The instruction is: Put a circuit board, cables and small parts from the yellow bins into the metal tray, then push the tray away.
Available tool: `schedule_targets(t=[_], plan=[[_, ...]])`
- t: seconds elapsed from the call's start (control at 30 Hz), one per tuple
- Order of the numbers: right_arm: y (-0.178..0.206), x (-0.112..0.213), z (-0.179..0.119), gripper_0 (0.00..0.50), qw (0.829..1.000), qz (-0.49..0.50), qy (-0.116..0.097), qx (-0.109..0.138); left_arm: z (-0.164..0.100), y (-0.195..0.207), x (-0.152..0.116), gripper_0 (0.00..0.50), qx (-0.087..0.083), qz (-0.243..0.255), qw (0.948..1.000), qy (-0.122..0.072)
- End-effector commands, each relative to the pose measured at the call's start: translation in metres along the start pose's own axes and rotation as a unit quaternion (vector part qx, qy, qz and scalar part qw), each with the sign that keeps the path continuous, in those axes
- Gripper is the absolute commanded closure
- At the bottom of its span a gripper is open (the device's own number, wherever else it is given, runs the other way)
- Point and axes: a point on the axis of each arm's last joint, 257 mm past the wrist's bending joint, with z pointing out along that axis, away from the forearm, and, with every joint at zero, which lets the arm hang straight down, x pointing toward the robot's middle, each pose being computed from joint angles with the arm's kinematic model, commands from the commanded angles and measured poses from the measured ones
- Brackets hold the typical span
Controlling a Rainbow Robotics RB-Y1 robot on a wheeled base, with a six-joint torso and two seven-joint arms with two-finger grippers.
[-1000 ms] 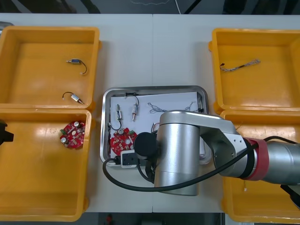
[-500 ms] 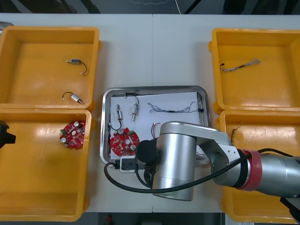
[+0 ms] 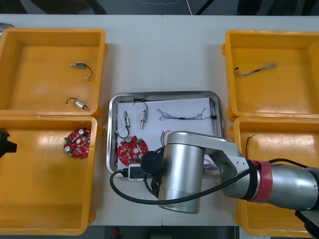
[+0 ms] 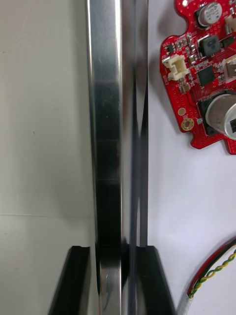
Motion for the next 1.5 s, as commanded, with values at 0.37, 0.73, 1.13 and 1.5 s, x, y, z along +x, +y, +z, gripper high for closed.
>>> schedule_targets(t=[0.37,0.73,1.13,1.5], plan=[[-0.027,-0.018,-0.010,0.500,0.998,-0.025,-0.022,0.050,-0.007,0.005,0.004,0.000,-0.016,0.074,0.9971,0.003],[-0.079,-0.018,-0.030,0.500,0.993,-0.043,-0.018,0.108,-0.007,0.005,0.004,0.000,-0.016,0.074,0.9971,0.003],[-0.134,-0.012,-0.043,0.500,0.989,-0.040,0.012,0.142,-0.007,0.005,0.004,0.000,-0.016,0.074,0.9971,0.003],[-0.174,-0.022,-0.055,0.500,0.985,-0.037,0.019,0.170,-0.007,0.005,0.004,0.000,-0.016,0.074,0.9971,0.003]])
